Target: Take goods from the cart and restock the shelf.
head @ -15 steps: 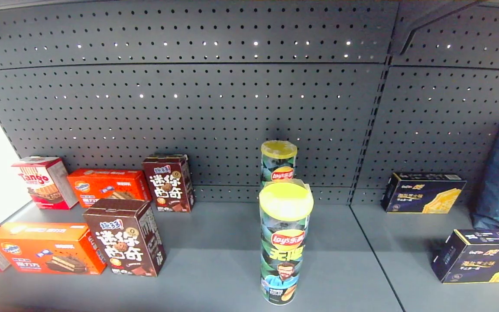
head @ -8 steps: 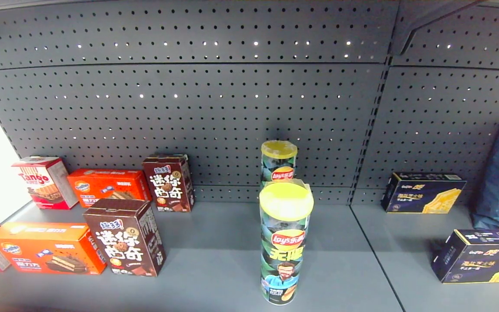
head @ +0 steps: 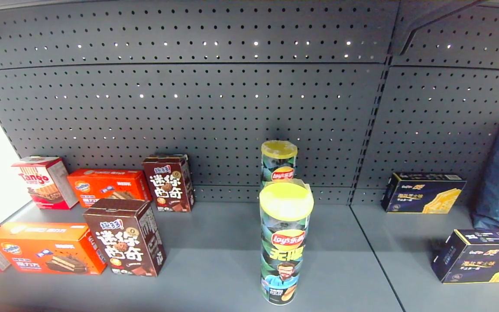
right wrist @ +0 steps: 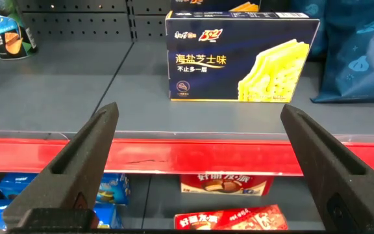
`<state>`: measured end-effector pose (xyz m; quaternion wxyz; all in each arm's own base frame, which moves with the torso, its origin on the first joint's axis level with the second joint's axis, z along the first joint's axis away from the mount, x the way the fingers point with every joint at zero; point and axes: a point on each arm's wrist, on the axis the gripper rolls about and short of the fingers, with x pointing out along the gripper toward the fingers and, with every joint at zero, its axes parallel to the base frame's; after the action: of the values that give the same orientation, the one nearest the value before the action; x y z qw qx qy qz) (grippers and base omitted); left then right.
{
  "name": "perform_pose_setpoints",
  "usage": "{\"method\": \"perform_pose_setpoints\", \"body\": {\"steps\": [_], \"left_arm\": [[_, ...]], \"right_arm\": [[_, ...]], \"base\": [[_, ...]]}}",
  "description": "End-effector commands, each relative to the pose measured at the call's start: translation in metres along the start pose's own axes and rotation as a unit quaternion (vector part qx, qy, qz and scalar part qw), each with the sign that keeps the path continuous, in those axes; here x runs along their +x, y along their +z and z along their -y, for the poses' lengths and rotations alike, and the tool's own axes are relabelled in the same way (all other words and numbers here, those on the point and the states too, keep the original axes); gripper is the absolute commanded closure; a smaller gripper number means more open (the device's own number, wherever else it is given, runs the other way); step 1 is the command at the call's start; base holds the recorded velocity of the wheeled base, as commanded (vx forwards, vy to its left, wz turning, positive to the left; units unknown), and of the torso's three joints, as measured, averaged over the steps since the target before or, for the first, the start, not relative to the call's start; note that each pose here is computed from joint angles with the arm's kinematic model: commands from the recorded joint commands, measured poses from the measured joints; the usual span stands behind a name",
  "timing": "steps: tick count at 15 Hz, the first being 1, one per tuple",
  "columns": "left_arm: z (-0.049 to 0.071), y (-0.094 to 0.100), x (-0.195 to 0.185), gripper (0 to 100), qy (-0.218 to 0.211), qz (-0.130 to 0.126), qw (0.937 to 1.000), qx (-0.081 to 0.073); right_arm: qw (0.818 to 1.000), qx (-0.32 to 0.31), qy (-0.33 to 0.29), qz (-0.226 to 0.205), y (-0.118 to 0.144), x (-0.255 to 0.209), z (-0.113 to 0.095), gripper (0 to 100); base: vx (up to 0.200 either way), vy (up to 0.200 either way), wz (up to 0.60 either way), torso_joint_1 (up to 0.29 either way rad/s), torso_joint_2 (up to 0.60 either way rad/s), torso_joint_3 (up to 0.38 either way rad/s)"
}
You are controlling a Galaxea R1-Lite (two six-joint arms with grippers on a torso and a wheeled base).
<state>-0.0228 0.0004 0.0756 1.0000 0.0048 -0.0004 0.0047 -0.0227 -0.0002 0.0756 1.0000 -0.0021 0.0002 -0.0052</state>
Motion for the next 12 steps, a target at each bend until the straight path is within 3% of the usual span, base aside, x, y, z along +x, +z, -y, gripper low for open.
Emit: {"method": "perform_pose_setpoints", "body": {"steps": [1,2,12], "left_arm": [[0.0,0.0,0.0,0,0.001,0.0,1.0,0.0],[0.0,0.0,0.0,0,-0.001,0.0,1.0,0.001],[0.0001,0.0,0.0,0,-0.002,0.0,1.0,0.001]], "right_arm": [[1.0,0.0,0.0,-0.001,0.0001,0.0001,0.0,0],[1.0,0.0,0.0,-0.001,0.0001,0.0001,0.0,0],[1.0,0.0,0.0,-0.001,-0.0001,0.0001,0.0,0]], "base": [[0.0,0.0,0.0,0.0,0.0,0.0],[0.2,0.0,0.0,0.007,0.01,-0.002],[0.0,0.0,0.0,0.0,0.0,0.0]]}}
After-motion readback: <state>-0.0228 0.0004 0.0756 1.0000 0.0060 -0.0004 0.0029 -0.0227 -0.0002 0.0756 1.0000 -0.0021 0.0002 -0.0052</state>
